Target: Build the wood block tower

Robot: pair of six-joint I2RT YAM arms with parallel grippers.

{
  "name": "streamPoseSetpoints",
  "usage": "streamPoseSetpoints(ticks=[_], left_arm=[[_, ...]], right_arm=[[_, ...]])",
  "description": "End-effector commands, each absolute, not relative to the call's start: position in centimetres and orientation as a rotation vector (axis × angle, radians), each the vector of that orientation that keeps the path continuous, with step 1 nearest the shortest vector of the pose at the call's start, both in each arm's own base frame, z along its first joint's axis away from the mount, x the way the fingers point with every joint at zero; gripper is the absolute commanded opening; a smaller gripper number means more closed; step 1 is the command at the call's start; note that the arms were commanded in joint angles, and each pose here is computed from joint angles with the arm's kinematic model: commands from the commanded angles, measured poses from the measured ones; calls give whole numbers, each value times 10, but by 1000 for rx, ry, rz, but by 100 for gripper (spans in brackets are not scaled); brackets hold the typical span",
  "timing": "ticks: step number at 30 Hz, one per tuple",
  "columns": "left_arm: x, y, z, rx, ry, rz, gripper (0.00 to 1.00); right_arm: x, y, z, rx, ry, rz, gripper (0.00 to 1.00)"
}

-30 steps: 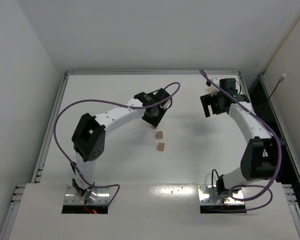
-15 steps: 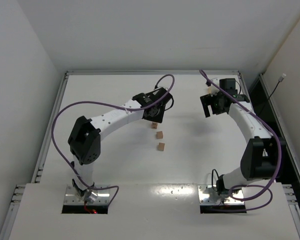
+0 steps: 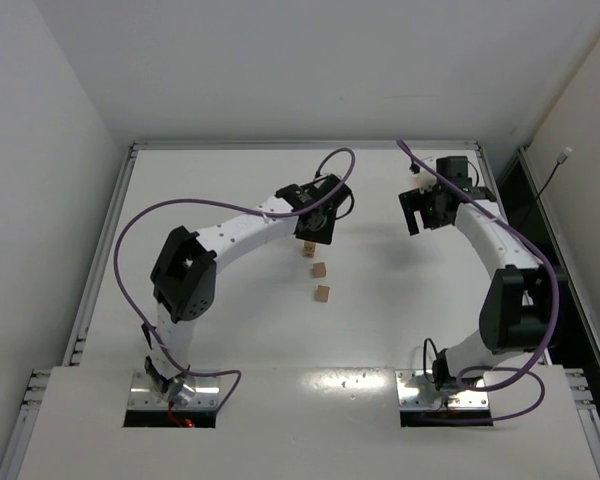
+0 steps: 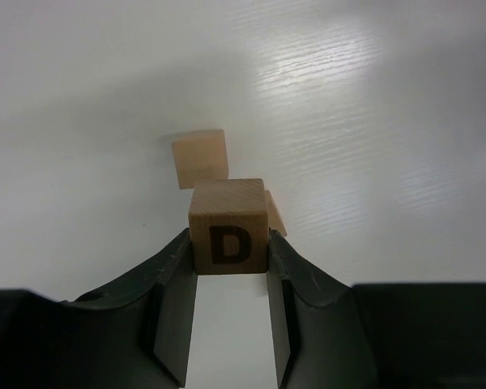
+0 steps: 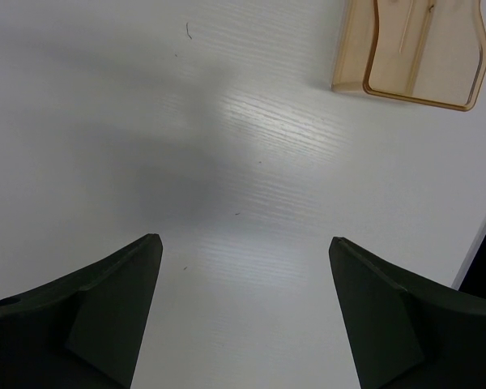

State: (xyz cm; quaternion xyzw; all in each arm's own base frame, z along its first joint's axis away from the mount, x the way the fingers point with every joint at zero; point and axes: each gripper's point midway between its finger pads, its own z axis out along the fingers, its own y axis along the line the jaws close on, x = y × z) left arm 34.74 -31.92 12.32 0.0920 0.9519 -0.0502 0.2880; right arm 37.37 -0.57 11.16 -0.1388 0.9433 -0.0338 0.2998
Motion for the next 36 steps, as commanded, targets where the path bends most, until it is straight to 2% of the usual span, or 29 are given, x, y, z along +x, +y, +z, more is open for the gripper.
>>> streamPoseSetpoints(ticks=[1,36], left_arm=[[361,-325,138,187,2514,-191,0],[373,-305,98,137,2634,-190,0]], right_arm=[[388,-4,128,-376,2451,-76,81],[392,0,119,-392,2485,-67,81]])
